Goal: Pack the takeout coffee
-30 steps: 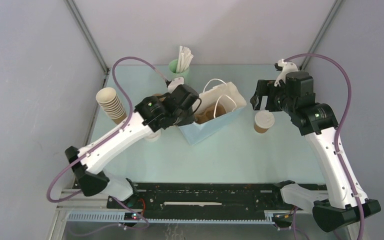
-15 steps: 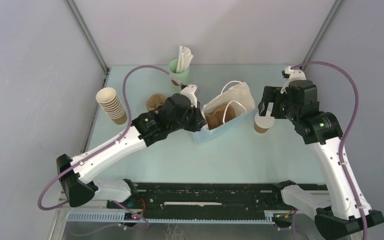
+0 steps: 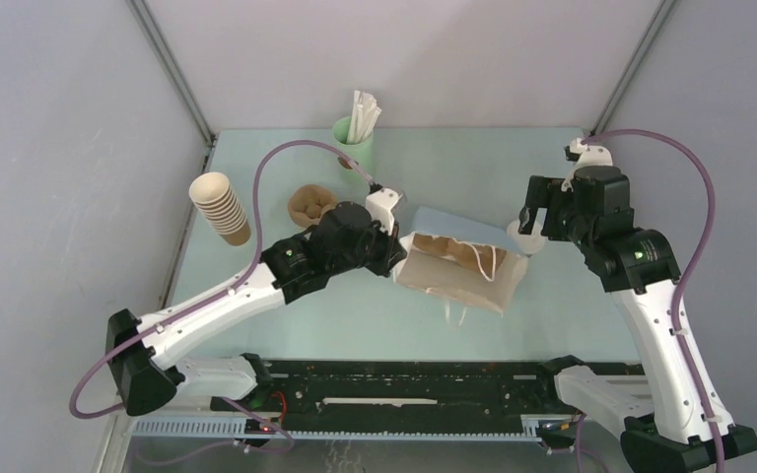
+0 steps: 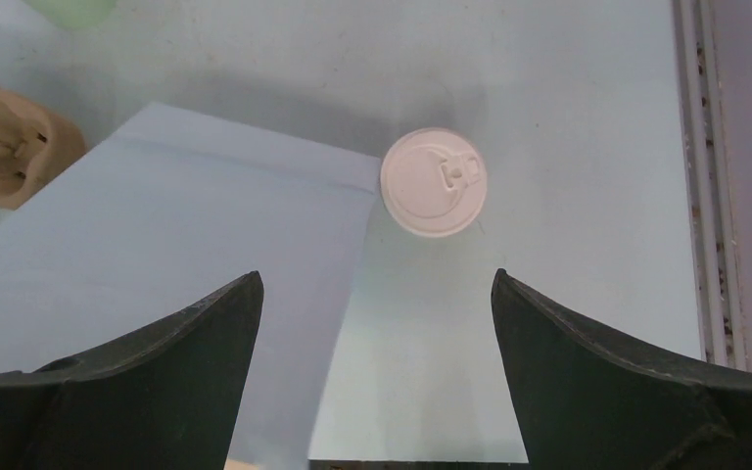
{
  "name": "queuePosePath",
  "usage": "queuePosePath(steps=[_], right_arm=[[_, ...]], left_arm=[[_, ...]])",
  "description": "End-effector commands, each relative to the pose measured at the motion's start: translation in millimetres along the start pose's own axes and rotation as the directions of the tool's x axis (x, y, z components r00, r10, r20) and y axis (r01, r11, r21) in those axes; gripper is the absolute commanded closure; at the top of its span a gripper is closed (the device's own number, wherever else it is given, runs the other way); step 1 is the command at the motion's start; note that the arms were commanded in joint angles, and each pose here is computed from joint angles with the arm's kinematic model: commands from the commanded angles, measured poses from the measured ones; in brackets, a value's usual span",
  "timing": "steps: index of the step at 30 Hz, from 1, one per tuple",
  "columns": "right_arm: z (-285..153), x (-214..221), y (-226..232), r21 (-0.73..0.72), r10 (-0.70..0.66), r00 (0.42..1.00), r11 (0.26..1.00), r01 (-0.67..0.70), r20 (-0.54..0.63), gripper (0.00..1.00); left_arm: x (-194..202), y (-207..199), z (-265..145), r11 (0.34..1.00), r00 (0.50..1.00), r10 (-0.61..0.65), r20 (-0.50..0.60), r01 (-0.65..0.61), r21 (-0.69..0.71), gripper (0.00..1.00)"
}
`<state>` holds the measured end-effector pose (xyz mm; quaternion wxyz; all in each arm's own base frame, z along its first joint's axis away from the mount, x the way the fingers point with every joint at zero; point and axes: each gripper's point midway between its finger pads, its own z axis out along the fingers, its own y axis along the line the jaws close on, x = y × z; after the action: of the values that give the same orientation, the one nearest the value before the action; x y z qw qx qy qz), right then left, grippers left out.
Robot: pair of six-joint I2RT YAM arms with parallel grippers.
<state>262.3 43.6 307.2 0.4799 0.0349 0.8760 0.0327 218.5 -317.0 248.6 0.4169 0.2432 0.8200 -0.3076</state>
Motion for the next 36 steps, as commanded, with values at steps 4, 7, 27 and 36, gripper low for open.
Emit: queuePosePath(steps=[4,7,27,36], right_arm=[[8,15,-12,0.046,0.031,0.999,0.999,-0.030,-0.030,0.05],[16,21,-14,0.052,0.057,0.997,0.997,-0.055,-0.048,0.05],[115,73,-21,0.115,0.148,0.969,0.985,-0.127,-0.198,0.00],[139,85,-34,0.125,0.117,0.948,0.989,-0.083,-0.295,0.00]], left_arm=[[4,33,-9,0.987,0.989,0.133,0.056,-0.127,-0.094,1.00],[3,42,-14,0.984,0.991,0.114,0.074,-0.102,-0.144,1.00],[16,57,-43,0.977,0.994,0.036,0.099,-0.014,-0.215,1.00],[20,50,-43,0.984,0.997,0.016,0.076,-0.002,-0.180,1.00]])
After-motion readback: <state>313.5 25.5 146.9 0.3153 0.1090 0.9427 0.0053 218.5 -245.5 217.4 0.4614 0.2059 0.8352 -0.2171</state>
